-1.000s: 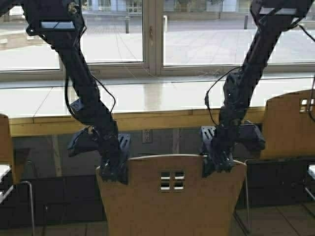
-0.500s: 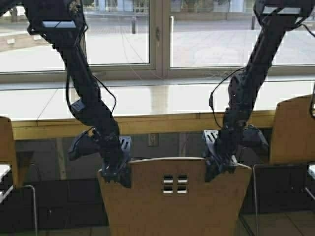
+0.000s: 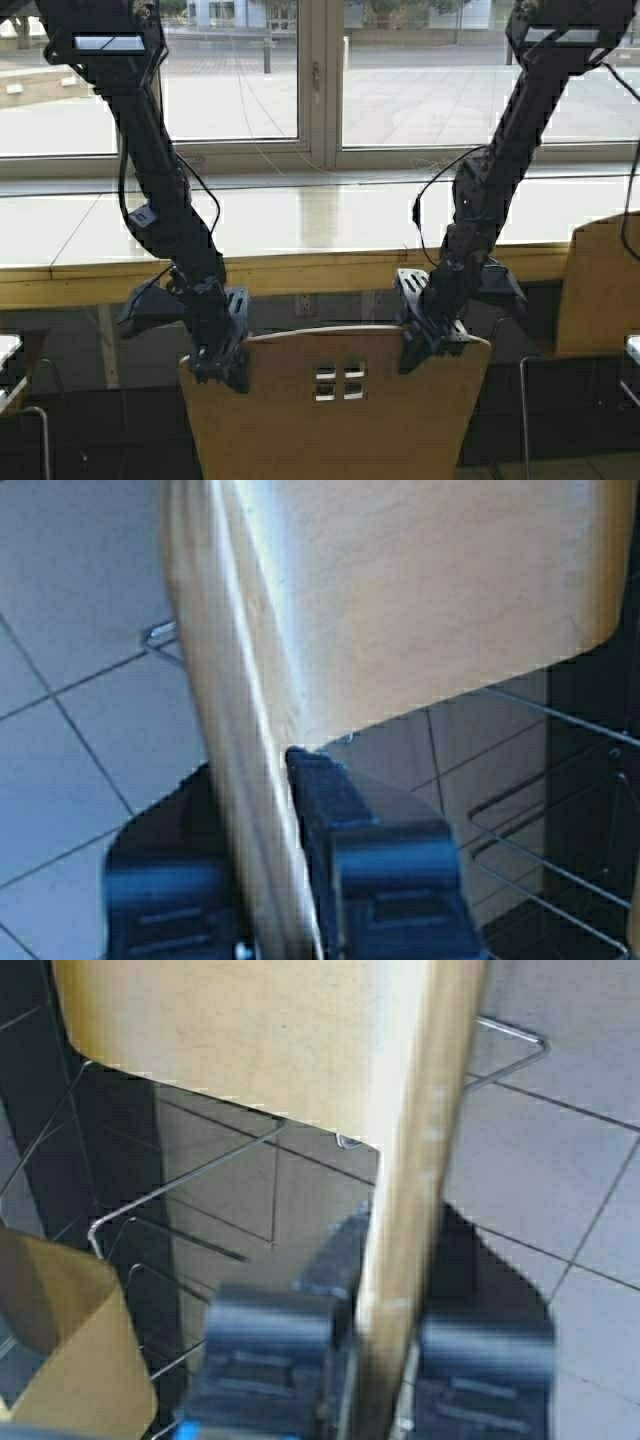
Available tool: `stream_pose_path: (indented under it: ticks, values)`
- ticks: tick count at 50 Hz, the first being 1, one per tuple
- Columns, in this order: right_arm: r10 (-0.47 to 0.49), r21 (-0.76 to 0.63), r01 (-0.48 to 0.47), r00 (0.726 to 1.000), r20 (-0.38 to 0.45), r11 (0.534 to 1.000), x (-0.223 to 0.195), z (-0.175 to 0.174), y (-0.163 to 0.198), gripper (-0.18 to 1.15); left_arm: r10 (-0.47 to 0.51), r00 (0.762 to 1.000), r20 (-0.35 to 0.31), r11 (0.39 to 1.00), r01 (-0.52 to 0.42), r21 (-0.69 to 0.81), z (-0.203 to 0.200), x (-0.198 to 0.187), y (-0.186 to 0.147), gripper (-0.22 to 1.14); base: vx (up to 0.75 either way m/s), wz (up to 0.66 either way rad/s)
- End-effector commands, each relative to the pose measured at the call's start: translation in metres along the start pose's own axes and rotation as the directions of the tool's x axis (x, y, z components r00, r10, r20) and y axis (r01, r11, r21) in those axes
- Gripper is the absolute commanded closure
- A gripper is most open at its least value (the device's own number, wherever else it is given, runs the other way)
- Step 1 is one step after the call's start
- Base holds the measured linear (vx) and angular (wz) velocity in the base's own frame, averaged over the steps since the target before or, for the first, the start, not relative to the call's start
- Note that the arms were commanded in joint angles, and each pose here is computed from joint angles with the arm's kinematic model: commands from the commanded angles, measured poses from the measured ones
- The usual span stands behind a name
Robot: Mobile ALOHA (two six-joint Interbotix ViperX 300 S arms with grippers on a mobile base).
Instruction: Push the chairs under the table
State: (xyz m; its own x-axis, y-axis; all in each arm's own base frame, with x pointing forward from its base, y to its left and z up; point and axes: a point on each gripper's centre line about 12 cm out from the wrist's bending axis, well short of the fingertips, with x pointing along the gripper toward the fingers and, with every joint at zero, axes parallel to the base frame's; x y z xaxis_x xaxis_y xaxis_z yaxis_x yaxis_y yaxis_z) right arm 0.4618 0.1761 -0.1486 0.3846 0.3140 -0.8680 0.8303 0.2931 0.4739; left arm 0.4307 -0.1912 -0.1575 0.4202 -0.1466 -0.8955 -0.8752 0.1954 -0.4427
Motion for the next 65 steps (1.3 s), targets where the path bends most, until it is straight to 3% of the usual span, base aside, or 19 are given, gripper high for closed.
stream_pose_path:
  ticks: [1, 19, 34, 58, 65]
  values:
    - [0.036, -0.074, -0.036, 0.999, -0.003, 0.997, 0.005, -0.001, 0.015, 0.93, 0.005, 1.000, 0.000, 0.998, -0.005, 0.059, -0.005, -0.004, 0.003, 0.88, 0.19, -0.02]
    - [0.042, -0.106, -0.044, 0.999, -0.024, 0.993, -0.002, -0.004, 0.021, 0.93, 0.014, 1.000, -0.011, 1.000, -0.014, -0.008, -0.005, 0.004, 0.005, 0.88, 0.18, 0.01]
    - [0.030, -0.105, -0.034, 0.999, -0.043, 0.994, 0.007, -0.003, 0.015, 0.94, 0.042, 0.999, -0.015, 0.999, -0.042, -0.008, -0.005, 0.002, 0.014, 0.88, 0.20, 0.10]
    - [0.021, -0.096, -0.031, 0.995, -0.100, 0.995, 0.016, 0.001, 0.010, 0.94, 0.002, 1.000, -0.012, 1.000, -0.002, 0.003, -0.007, -0.006, -0.001, 0.88, 0.19, 0.05]
    - [0.002, -0.123, -0.017, 0.993, -0.119, 0.992, 0.009, -0.011, 0.007, 0.93, 0.018, 1.000, -0.012, 1.000, -0.018, 0.004, -0.006, -0.004, 0.005, 0.88, 0.20, 0.06]
